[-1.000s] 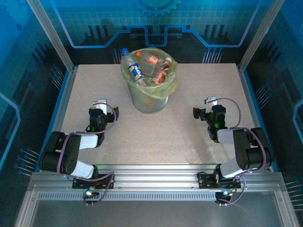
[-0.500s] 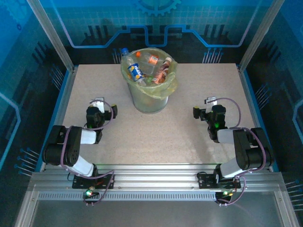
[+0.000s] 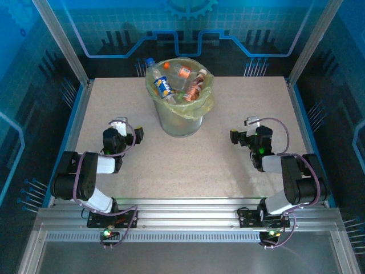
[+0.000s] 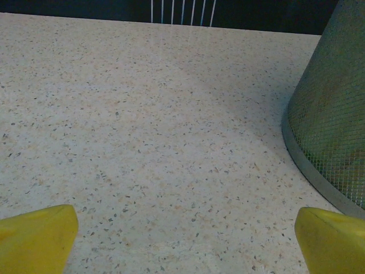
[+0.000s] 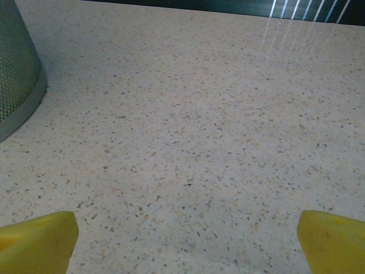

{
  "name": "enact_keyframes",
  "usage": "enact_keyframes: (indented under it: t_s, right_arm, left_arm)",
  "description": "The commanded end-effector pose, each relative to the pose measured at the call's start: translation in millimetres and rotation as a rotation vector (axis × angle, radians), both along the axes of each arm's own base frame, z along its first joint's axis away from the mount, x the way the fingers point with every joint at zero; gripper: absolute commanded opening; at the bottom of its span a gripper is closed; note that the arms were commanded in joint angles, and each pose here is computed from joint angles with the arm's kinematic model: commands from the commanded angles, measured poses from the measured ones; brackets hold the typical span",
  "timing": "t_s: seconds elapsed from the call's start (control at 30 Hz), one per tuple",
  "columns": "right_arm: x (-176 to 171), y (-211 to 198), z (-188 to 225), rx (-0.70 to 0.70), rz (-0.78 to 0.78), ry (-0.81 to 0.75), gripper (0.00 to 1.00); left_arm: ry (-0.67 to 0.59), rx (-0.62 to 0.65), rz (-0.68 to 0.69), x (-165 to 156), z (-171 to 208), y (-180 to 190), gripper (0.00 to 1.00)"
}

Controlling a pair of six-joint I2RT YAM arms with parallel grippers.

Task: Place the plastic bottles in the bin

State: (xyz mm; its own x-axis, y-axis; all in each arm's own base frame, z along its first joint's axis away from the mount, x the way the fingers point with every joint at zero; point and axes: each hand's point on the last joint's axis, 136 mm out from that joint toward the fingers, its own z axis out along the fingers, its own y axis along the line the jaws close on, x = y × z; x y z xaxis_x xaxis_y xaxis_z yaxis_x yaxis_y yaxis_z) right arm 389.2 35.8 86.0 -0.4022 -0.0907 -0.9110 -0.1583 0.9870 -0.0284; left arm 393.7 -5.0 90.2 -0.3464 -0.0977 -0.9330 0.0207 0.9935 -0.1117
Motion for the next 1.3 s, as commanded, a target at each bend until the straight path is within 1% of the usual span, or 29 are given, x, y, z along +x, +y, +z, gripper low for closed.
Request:
enact_keyframes:
  t_s: [0.0, 0.53, 0.63, 1.27]
  right_arm:
    - [7, 0, 9, 0.006, 0.024, -0.030, 1.00]
    - [7, 0, 9, 0.006, 0.023, -0.030, 1.00]
    - [4, 11, 10, 0.012, 0.098, -0.043, 1.00]
    - [3, 11, 10, 0.013, 0.100, -0.042, 1.00]
  left_arm:
    - [-0.014, -0.016, -0.014, 4, 5, -2, 0.99]
    - [-0.012, -0.016, -0.014, 4, 5, -2, 0.99]
    - [-0.011, -0.016, -0.014, 4, 5, -2, 0.99]
    - [-0.012, -0.014, -0.016, 4, 5, -2, 0.99]
